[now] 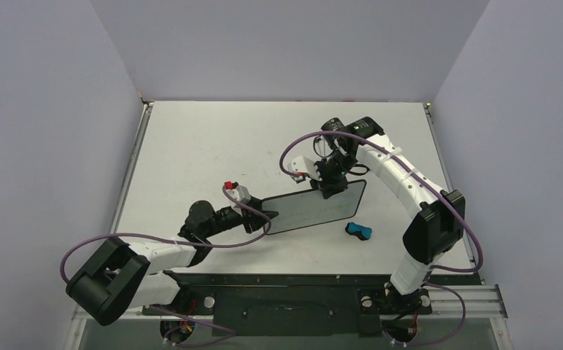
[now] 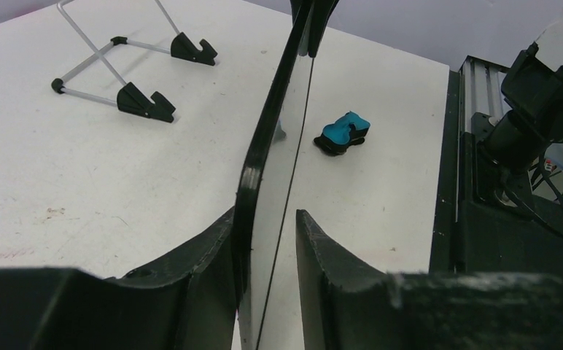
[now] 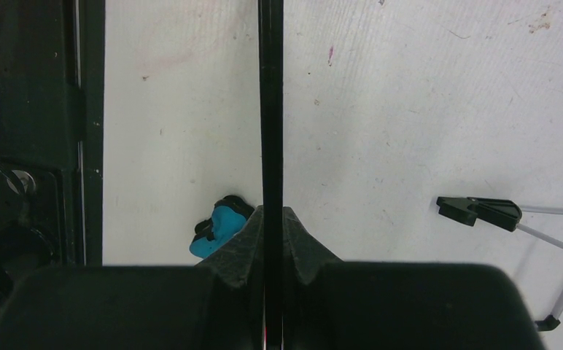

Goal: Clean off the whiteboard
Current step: Adjust the whiteboard at the center of the board, then pick up the whiteboard eraser from the center of the board.

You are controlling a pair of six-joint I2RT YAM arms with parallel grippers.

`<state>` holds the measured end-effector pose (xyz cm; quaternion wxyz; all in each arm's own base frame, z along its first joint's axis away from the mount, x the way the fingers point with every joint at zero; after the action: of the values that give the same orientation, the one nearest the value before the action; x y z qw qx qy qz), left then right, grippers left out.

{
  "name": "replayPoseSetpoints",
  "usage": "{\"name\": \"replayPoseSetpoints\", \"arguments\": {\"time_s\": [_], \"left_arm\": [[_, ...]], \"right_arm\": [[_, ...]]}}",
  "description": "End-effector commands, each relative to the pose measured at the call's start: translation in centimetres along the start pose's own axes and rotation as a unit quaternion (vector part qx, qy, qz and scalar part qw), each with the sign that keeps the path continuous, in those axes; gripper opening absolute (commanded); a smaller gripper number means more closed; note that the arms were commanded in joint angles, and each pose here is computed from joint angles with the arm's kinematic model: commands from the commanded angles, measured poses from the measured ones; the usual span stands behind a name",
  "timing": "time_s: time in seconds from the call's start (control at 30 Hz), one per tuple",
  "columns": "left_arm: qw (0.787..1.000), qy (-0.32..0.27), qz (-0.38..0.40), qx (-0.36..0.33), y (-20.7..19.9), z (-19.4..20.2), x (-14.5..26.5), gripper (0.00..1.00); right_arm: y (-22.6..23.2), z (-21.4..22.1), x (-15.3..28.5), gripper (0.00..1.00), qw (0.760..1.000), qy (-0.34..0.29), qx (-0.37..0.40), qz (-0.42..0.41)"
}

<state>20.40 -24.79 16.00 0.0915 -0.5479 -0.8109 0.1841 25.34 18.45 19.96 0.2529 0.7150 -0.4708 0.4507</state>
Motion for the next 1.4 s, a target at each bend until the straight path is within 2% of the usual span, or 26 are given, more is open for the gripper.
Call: {"name": "replayPoseSetpoints", "arguments": {"time_s": [0.0, 0.1, 0.17, 0.23, 0.27, 0.3, 0.33, 0.47, 0.53, 0.63, 0.73, 0.8, 0.93, 1.03, 1.13, 1.23, 1.37], "left_arm": [[0.999, -0.026, 0.04, -0.023, -1.0, -1.6, -1.0, 0.24], [0.999, -0.031, 0.041, -0.013, -0.9, -1.4, -1.2, 0.01], [0.998, -0.046, 0.036, 0.003, -1.0, -1.7, -1.0, 0.0], [0.998, -0.055, 0.025, 0.022, -1.0, -1.9, -0.7, 0.0], [0.998, -0.056, 0.022, 0.026, -1.0, -1.9, -0.6, 0.0], [0.998, -0.056, 0.015, 0.034, -1.1, -2.0, -0.4, 0.0], [0.998, -0.057, 0.012, 0.037, -1.1, -2.0, -0.3, 0.0], [0.996, -0.066, -0.007, 0.052, -1.4, -2.2, 0.8, 0.0], [0.995, -0.072, -0.014, 0.062, -1.5, -2.2, 1.3, 0.0], [0.992, -0.077, -0.038, 0.096, -1.3, -2.0, 1.9, 0.0], [0.986, -0.067, -0.072, 0.136, -0.9, -1.9, 2.3, 0.0], [0.982, -0.067, -0.076, 0.158, -1.2, -1.9, 2.6, 0.0], [0.973, -0.092, -0.089, 0.193, -1.3, -2.2, 3.3, 0.0], [0.965, -0.101, -0.11, 0.214, -0.9, -2.1, 3.8, 0.0], [0.961, -0.11, -0.117, 0.227, -0.9, -2.2, 4.0, 0.0], [0.959, -0.116, -0.12, 0.229, -0.9, -2.5, 4.2, 0.0], [0.959, -0.118, -0.117, 0.231, -1.1, -2.5, 4.4, 0.0]], "right_arm": [[-0.9, -1.0, -0.4, 0.0, 1.0, -0.028, 0.009, 0.006], [-0.9, -1.0, -0.5, 0.0, 1.0, -0.029, 0.008, 0.006], [-1.1, -1.1, -0.4, 0.01, 0.999, -0.03, 0.004, 0.011], [-1.5, -1.2, -0.2, 0.16, 0.999, -0.031, -0.008, 0.025], [-1.8, -1.5, 0.2, 0.28, 0.999, -0.034, -0.018, 0.035], [-2.1, -1.6, 0.4, 0.35, 0.998, -0.036, -0.022, 0.044], [-2.4, -2.0, 1.2, 0.48, 0.997, -0.04, -0.033, 0.058], [-3.9, -3.2, 4.7, 0.72, 0.99, -0.062, -0.053, 0.119], [-4.2, -3.6, 7.1, 0.77, 0.983, -0.077, -0.059, 0.153], [-3.2, -4.1, 10.8, 0.79, 0.971, -0.112, -0.062, 0.202], [-0.8, -2.3, 12.3, 0.81, 0.962, -0.13, -0.08, 0.228], [1.5, -0.4, 10.6, 0.82, 0.961, -0.121, -0.1, 0.226], [6.7, 5.0, 4.1, 0.83, 0.971, -0.038, -0.154, 0.18], [9.2, 8.3, 0.3, 0.76, 0.964, 0.0, -0.199, 0.178], [9.6, 10.8, -2.0, 0.75, 0.947, 0.025, -0.232, 0.221], [8.0, 12.1, -2.2, 0.75, 0.926, 0.04, -0.248, 0.283], [7.5, 13.2, -3.3, 0.72, 0.917, 0.055, -0.286, 0.274]]}}
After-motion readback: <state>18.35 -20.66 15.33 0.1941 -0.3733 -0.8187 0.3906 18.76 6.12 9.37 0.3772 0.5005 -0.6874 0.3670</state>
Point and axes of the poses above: each gripper's point midway between its finger pads, its own x axis back along the fingers, its own y axis along the line the jaws close on, z = x × y, the point moved 3 cm from there along x, back along the fingers, and after that the axes turned 14 degrees about x, right-handed, at the moved point
